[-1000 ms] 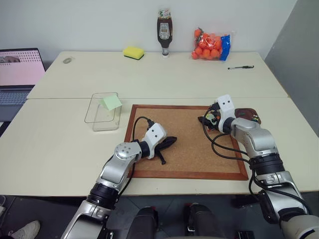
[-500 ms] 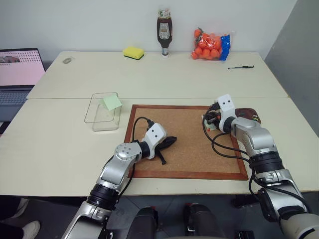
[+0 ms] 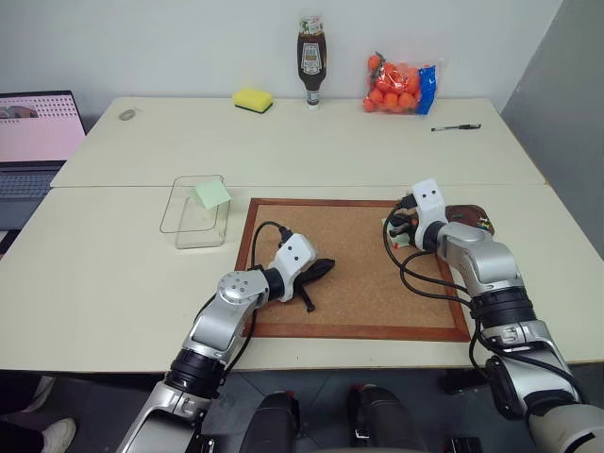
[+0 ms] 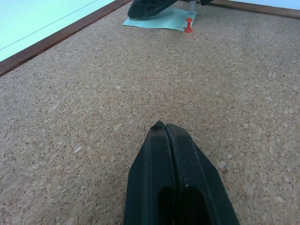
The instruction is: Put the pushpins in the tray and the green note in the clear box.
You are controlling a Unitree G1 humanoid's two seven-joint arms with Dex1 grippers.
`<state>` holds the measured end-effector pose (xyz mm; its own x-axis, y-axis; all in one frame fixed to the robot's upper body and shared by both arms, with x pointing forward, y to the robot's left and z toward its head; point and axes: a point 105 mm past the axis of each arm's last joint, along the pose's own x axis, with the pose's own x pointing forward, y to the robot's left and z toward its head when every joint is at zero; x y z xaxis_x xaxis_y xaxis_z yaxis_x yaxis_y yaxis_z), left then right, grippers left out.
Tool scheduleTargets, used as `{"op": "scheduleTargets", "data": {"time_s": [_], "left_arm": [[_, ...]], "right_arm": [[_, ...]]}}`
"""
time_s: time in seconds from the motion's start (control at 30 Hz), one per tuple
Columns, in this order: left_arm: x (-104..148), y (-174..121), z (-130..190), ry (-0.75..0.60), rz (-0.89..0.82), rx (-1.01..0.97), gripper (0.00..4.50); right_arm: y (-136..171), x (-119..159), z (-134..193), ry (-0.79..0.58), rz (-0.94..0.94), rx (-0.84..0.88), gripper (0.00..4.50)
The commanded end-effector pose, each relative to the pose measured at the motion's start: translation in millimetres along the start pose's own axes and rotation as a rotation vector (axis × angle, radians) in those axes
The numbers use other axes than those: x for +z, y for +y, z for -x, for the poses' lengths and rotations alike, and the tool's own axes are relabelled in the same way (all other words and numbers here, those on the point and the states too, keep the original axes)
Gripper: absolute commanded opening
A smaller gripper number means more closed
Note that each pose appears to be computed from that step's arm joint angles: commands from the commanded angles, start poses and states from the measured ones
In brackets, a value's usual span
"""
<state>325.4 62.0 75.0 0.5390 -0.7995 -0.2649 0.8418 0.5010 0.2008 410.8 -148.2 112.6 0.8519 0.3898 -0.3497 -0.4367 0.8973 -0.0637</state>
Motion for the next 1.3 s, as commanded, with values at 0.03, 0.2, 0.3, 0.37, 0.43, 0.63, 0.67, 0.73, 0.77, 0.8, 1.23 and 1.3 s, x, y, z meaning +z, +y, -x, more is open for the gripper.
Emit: {"op": "scheduleTargets", "data": {"time_s": [0.03,0.2,0.3,0.37,0.43,0.63,0.67,0.73,0.77,0.8,1.23,1.3], "left_arm": [[-21.8,-11.2,0.5,0.082,0.021,-0.029,0.0],[-22.3,-11.9,0.8,0.085,0.02,-0.03,0.0],[-23.0,-12.3,1.4,0.087,0.021,-0.03,0.0],[-23.6,-12.8,1.8,0.088,0.022,-0.031,0.0],[-24.0,-13.1,2.2,0.09,0.022,-0.032,0.0],[-24.0,-13.3,2.8,0.089,0.02,-0.031,0.0],[-23.9,-13.0,3.0,0.088,0.02,-0.029,0.0],[-23.8,-13.0,3.0,0.086,0.019,-0.029,0.0],[-23.6,-13.3,2.8,0.085,0.016,-0.031,0.0],[-23.4,-13.6,2.6,0.083,0.014,-0.033,0.0],[-21.4,-15.0,-3.1,0.075,0.007,-0.05,0.0],[-21.4,-15.4,-3.4,0.074,0.007,-0.049,0.0]], "right_arm": [[-1.3,40.9,11.6,-0.162,0.011,-0.018,0.05],[-1.4,41.4,13.0,-0.168,0.009,-0.022,0.05],[-1.6,43.0,15.0,-0.18,0.006,-0.028,0.05],[-1.6,44.4,16.7,-0.187,0.003,-0.031,0.05],[-1.2,45.6,18.4,-0.193,0.002,-0.031,0.05],[-16.3,51.2,41.5,-0.233,-0.01,-0.088,0.05],[-21.4,50.3,47.7,-0.235,-0.014,-0.108,0.05],[-32.8,46.3,60.4,-0.238,-0.019,-0.16,0.05],[-39.7,42.7,67.5,-0.236,-0.018,-0.192,0.05],[-45.5,39.4,73.6,-0.232,-0.016,-0.221,0.05],[-92.3,-0.2,77.4,-0.09,-0.011,-0.378,0.05],[-96.1,-2.4,74.4,-0.08,-0.009,-0.381,0.25]]}}
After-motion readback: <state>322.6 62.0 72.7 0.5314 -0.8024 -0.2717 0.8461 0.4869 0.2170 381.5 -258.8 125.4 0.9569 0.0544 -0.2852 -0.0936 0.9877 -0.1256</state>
